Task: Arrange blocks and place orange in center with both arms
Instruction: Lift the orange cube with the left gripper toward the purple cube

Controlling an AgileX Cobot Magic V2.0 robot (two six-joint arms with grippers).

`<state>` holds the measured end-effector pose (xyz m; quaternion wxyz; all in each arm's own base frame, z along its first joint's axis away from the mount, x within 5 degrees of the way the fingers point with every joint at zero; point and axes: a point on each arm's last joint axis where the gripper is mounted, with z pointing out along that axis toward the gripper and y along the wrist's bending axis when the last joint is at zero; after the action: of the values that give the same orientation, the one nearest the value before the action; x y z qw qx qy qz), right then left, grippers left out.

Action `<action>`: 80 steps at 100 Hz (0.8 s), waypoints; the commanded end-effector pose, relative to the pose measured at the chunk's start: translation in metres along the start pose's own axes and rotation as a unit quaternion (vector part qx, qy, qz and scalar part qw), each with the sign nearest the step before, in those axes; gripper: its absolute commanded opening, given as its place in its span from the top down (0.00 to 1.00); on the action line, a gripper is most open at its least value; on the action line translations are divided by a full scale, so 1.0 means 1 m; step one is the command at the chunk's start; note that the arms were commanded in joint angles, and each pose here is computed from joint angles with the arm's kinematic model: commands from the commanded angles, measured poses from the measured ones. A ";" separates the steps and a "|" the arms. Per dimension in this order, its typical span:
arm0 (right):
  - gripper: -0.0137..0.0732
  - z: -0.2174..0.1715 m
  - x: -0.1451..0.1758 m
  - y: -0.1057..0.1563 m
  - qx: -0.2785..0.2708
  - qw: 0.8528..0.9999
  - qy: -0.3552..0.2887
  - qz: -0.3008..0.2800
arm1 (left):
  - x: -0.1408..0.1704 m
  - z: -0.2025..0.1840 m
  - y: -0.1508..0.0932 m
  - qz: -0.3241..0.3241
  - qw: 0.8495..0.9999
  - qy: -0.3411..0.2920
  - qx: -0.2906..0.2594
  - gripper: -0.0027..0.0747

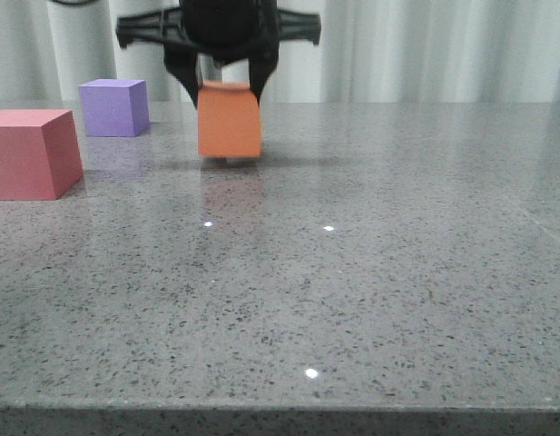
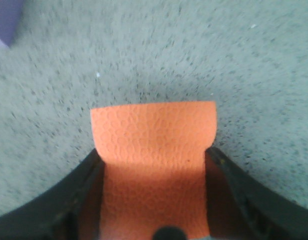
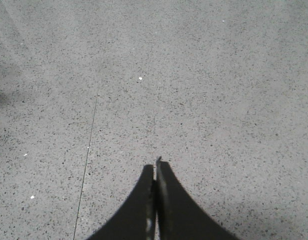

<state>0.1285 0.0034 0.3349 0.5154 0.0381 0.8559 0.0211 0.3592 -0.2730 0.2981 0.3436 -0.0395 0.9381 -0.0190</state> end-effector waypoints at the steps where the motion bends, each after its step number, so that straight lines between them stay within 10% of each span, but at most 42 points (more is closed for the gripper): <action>1: 0.92 -0.005 -0.014 0.001 -0.004 0.999 -0.053 -0.009 | -0.034 -0.061 0.016 0.014 0.996 -0.076 0.040 0.79; 31: 0.92 -0.005 -0.014 0.001 -0.004 0.999 -0.053 -0.009 | -0.071 -0.108 0.080 0.063 0.992 -0.103 0.040 0.79; 80: 0.92 -0.005 -0.014 0.001 -0.004 0.999 -0.053 -0.009 | -0.087 -0.060 0.159 0.066 0.994 -0.057 0.060 0.79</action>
<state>0.1285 0.0034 0.3349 0.5154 0.0381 0.8559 0.0211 0.3823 -0.1160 0.3640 0.3396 0.0451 0.9391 -0.0260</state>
